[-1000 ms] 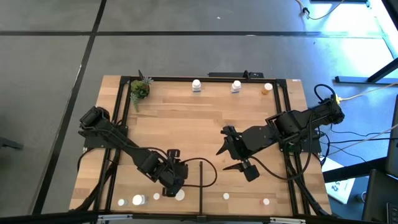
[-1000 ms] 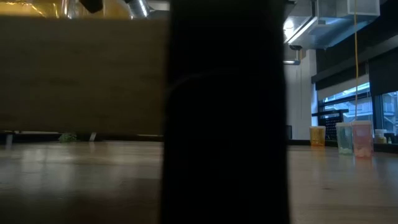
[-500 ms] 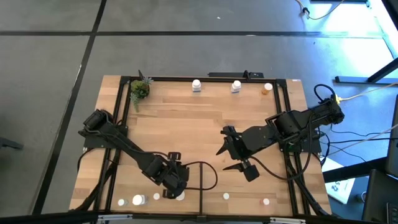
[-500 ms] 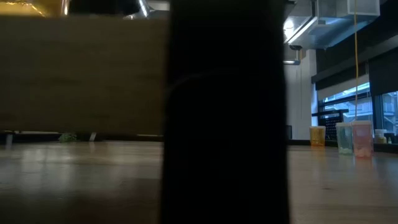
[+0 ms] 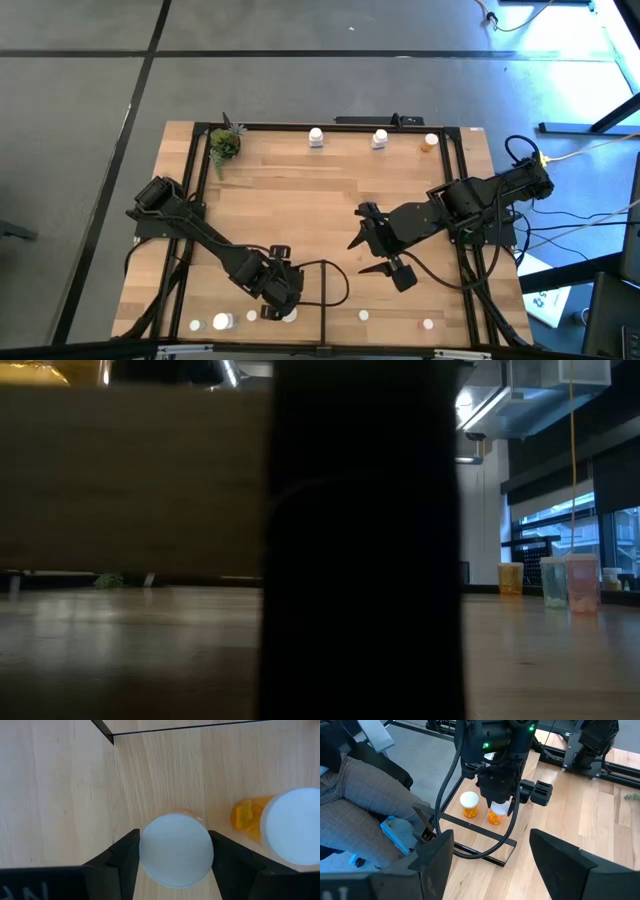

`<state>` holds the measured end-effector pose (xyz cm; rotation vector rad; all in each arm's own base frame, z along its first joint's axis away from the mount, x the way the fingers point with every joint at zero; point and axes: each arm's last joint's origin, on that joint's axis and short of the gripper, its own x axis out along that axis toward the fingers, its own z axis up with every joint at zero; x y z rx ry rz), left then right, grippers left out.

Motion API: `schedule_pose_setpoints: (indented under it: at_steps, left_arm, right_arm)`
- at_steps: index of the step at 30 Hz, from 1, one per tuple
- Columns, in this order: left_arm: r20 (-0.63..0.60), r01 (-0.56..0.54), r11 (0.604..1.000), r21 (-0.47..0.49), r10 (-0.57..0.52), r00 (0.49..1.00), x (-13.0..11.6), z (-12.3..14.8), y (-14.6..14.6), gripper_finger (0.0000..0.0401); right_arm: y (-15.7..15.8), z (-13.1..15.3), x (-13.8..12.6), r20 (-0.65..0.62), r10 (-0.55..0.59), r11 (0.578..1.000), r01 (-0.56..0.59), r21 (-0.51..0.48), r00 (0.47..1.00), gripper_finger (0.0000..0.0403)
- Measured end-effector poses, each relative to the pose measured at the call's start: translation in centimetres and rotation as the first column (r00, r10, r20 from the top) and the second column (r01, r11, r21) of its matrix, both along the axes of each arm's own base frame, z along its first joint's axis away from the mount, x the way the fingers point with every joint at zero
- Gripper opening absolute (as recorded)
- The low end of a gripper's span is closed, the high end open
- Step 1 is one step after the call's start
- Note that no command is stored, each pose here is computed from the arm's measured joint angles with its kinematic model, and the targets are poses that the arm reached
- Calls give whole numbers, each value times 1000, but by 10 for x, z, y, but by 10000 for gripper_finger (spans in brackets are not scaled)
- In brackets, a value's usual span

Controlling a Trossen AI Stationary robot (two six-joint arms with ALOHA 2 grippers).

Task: Pick and place medicine bottles onto shelf by color
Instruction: Put the bottom orange pill bottle on the shelf aligned with the other orange pill bottle

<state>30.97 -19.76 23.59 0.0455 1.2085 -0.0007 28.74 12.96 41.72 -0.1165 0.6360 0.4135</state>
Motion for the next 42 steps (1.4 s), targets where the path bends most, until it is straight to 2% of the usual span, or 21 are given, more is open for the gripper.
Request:
schedule_pose_setpoints:
  at_steps: [28, 42]
  left_arm:
    - [13, -38, 999, -22, 39, 999, 2, 0, 0, 196]
    - [14, -50, 998, -26, 50, 999, 3, 0, 2, 272]
  right_arm:
    - [0, 0, 0, 5, 0, 1000, 0, 3, 1000, 264]
    - [0, 0, 0, 5, 0, 1000, 0, 3, 1000, 264]
